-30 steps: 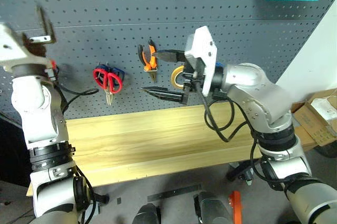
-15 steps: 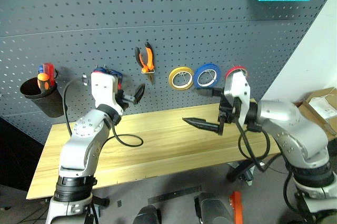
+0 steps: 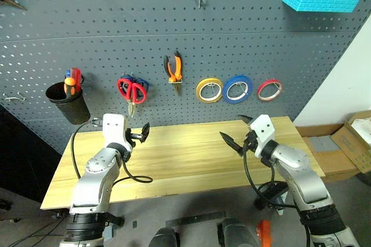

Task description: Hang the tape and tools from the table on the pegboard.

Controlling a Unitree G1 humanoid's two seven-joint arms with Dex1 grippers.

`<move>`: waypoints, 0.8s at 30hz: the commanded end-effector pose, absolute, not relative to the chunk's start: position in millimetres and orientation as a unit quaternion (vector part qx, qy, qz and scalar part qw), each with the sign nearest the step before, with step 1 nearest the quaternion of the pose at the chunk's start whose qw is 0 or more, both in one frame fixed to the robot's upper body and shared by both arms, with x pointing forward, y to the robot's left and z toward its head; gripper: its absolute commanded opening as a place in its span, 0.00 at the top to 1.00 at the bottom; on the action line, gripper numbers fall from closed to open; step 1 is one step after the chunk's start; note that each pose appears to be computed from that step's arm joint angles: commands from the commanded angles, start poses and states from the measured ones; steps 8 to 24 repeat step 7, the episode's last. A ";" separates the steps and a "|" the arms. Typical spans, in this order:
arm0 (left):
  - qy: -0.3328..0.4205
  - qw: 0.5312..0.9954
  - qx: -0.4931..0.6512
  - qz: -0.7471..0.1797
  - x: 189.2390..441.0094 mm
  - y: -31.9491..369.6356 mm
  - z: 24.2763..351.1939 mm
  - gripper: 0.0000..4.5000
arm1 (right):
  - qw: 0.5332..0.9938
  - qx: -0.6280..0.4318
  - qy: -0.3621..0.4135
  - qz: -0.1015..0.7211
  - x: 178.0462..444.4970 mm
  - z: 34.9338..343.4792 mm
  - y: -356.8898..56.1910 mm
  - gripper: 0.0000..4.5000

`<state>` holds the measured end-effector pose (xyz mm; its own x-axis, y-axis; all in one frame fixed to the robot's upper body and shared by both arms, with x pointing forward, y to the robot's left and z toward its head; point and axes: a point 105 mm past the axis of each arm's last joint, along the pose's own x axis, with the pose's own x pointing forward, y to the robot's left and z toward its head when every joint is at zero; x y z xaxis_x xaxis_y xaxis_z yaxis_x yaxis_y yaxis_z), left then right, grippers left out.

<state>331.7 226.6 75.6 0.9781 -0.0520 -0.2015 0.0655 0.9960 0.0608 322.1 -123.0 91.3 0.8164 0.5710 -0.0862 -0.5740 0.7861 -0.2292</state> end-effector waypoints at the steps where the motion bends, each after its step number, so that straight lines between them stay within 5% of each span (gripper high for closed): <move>1: 0.080 0.996 0.038 0.016 335.3 239.7 78.7 0.00 | 0.969 -0.098 -0.013 0.227 332.6 94.7 -150.9 0.00; 24: 0.070 0.994 0.067 0.046 337.1 247.3 69.9 0.00 | 0.979 -0.106 -0.002 0.174 340.3 82.0 -176.0 0.00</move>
